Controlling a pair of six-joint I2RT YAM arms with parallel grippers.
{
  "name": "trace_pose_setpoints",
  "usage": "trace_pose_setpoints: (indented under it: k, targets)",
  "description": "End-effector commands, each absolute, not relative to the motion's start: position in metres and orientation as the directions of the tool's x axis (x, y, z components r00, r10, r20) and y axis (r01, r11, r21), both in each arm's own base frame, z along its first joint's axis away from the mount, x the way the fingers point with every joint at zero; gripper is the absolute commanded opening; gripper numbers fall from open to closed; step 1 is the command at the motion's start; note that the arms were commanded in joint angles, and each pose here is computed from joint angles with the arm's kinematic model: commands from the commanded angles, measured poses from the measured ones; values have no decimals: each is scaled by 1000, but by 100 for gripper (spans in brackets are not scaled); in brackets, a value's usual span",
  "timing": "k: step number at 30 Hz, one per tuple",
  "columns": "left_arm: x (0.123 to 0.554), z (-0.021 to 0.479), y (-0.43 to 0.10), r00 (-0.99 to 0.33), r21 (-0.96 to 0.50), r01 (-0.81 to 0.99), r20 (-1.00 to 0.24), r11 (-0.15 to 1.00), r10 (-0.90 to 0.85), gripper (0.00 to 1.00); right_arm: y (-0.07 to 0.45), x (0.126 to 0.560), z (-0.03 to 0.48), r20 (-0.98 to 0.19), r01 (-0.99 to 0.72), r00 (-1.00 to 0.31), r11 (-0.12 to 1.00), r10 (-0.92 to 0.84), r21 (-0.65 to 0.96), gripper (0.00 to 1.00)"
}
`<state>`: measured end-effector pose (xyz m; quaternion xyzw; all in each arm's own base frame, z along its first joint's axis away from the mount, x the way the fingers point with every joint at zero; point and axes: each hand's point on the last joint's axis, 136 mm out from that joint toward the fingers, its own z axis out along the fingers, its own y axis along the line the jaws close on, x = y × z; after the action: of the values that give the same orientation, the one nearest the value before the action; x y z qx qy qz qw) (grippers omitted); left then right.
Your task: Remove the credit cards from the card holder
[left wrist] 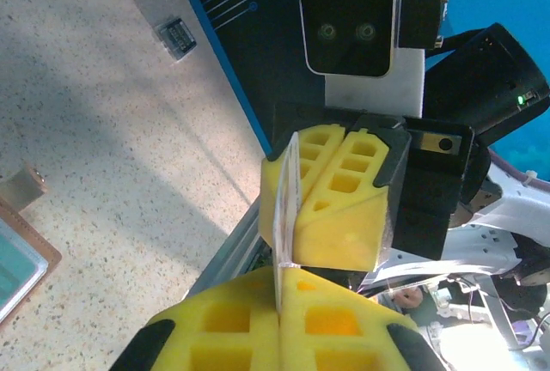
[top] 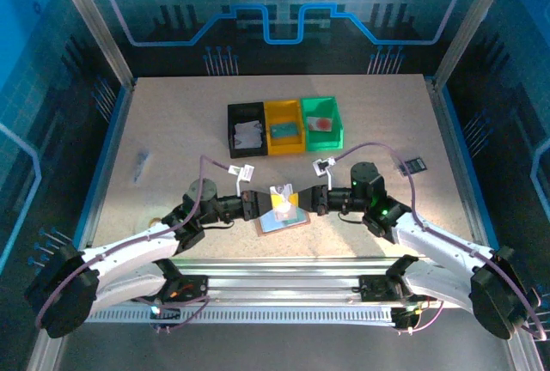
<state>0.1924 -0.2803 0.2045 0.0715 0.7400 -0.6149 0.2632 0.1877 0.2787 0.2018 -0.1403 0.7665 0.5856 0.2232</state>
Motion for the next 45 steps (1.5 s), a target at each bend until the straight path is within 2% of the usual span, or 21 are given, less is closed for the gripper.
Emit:
trace_pose_setpoints:
  k: [1,5,9,13,16,22,27,30,34,40,45]
  targets:
    - [185,216,-284,-841,-851,481,-516,212,-163,0,281,187,208,-542,-513,-840,287,27,809,25]
    - [175,210,-285,-863,-844,470,-501,259,-63,0,269,185,201,-578,-541,-816,380,-19,750,44]
    - [164,200,-274,-899,-820,415,-436,395,40,0,253,185,199,-626,-581,-777,455,-63,675,53]
    - [144,199,-262,-932,-794,361,-328,489,156,0,247,181,200,-648,-616,-755,443,-96,652,59]
    - [131,199,-255,-939,-775,341,-253,532,233,0,251,174,205,-661,-651,-739,387,-129,653,63]
    - [117,193,-249,-918,-739,355,-158,573,365,0,267,156,220,-670,-693,-721,214,-177,689,63]
    - [113,198,-250,-887,-736,397,-155,548,435,0,282,134,220,-688,-724,-683,107,-244,681,62]
    - [113,201,-251,-873,-730,422,-166,538,459,0,292,123,211,-680,-728,-669,81,-299,681,56]
    - [111,204,-257,-862,-752,427,-170,503,478,0,300,119,199,-672,-736,-655,93,-346,670,54]
    - [100,198,-261,-837,-747,452,-166,488,521,0,302,120,198,-688,-749,-642,86,-339,657,53]
    - [94,198,-266,-821,-749,471,-179,465,543,0,307,116,204,-702,-756,-629,51,-334,653,47]
